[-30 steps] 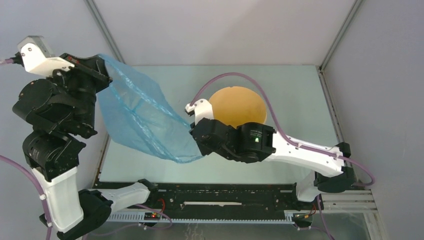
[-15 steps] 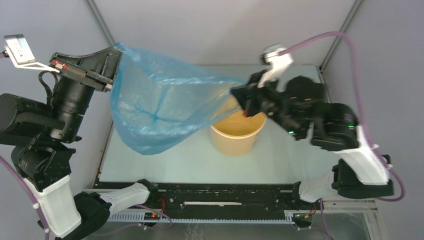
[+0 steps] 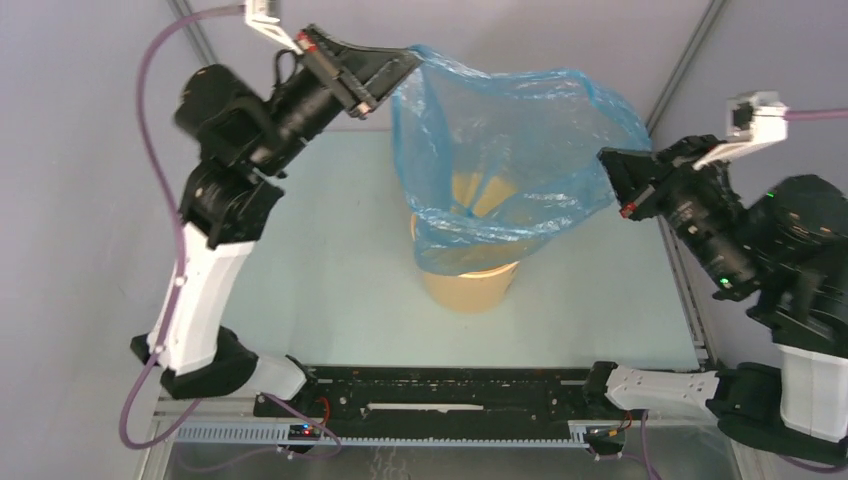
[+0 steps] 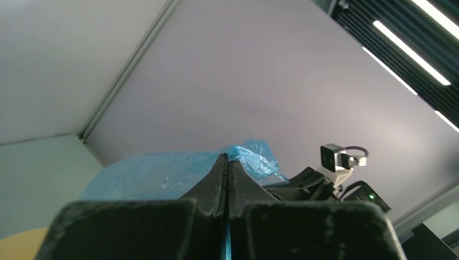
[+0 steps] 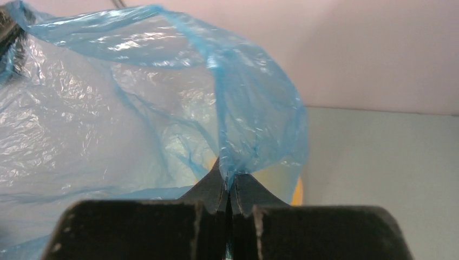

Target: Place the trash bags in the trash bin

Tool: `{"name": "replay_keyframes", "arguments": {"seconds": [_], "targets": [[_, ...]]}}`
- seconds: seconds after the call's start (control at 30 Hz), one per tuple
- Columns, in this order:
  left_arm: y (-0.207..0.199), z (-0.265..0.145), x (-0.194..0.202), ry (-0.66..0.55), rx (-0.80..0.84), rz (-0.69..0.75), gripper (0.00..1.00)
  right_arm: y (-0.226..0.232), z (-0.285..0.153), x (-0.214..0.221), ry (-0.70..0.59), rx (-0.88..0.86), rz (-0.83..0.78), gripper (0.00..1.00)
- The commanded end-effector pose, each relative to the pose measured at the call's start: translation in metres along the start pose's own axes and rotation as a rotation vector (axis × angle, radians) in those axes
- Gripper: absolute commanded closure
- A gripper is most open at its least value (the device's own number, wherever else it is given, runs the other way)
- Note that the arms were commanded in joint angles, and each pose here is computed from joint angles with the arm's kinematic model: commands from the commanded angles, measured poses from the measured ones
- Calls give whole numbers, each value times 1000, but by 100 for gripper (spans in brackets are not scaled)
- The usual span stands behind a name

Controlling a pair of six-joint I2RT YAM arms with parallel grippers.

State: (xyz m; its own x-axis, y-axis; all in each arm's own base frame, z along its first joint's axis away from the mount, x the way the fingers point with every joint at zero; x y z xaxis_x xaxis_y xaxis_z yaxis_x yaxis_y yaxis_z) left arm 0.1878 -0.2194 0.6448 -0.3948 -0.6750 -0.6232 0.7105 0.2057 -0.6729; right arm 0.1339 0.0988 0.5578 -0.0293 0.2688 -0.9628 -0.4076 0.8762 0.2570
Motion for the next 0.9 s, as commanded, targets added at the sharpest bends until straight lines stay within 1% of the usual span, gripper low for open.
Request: {"name": "replay_keyframes", "arguments": {"seconds": [0.0, 0.07, 0.1, 0.17, 0.23, 0.3, 0.4, 0.57, 0.67, 0.73, 0.8, 0.87], "targets": [[8, 15, 8, 20, 8, -49, 100, 5, 27, 32, 128, 10, -8, 100], [27, 19, 19, 40, -47, -31, 100, 1, 28, 39, 155, 24, -5, 100], [42, 19, 24, 45, -105, -46, 100, -2, 29, 45, 172, 38, -10, 100], [67, 19, 35, 67, -164, -102, 100, -9, 31, 58, 210, 63, -10, 100], [81, 15, 39, 67, -211, -141, 100, -14, 30, 64, 239, 68, -5, 100], [94, 7, 39, 49, -271, -139, 100, -16, 31, 76, 271, 55, -7, 100], [110, -8, 31, 6, -332, -128, 100, -6, 40, 94, 350, -48, -1, 100], [130, -31, 17, -49, -405, -120, 100, 36, 64, 95, 402, -282, 87, 100], [141, -45, 16, -67, -443, -121, 100, 66, 80, 98, 449, -401, 177, 100], [148, -53, 18, -75, -473, -124, 100, 91, 88, 105, 494, -506, 276, 100], [155, -60, 20, -85, -503, -124, 100, 111, 88, 112, 519, -609, 358, 100], [161, -66, 21, -97, -526, -129, 100, 119, 87, 121, 532, -657, 437, 100]]}}
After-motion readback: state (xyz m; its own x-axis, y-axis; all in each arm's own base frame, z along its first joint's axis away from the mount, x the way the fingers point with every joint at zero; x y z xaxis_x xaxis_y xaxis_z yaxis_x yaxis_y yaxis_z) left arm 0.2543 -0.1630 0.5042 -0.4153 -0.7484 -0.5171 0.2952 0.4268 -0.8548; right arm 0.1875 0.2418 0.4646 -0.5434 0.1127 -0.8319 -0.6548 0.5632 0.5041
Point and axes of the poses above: each gripper's point midway between its finger pads, its own z axis out along the fingers, its own y axis along the line the jaws close on, x = y × z, the point moved 5 cm from there along -z, back along the fingers, and after that the axes turned 4 degrees about -z, right-handed, at the moved point
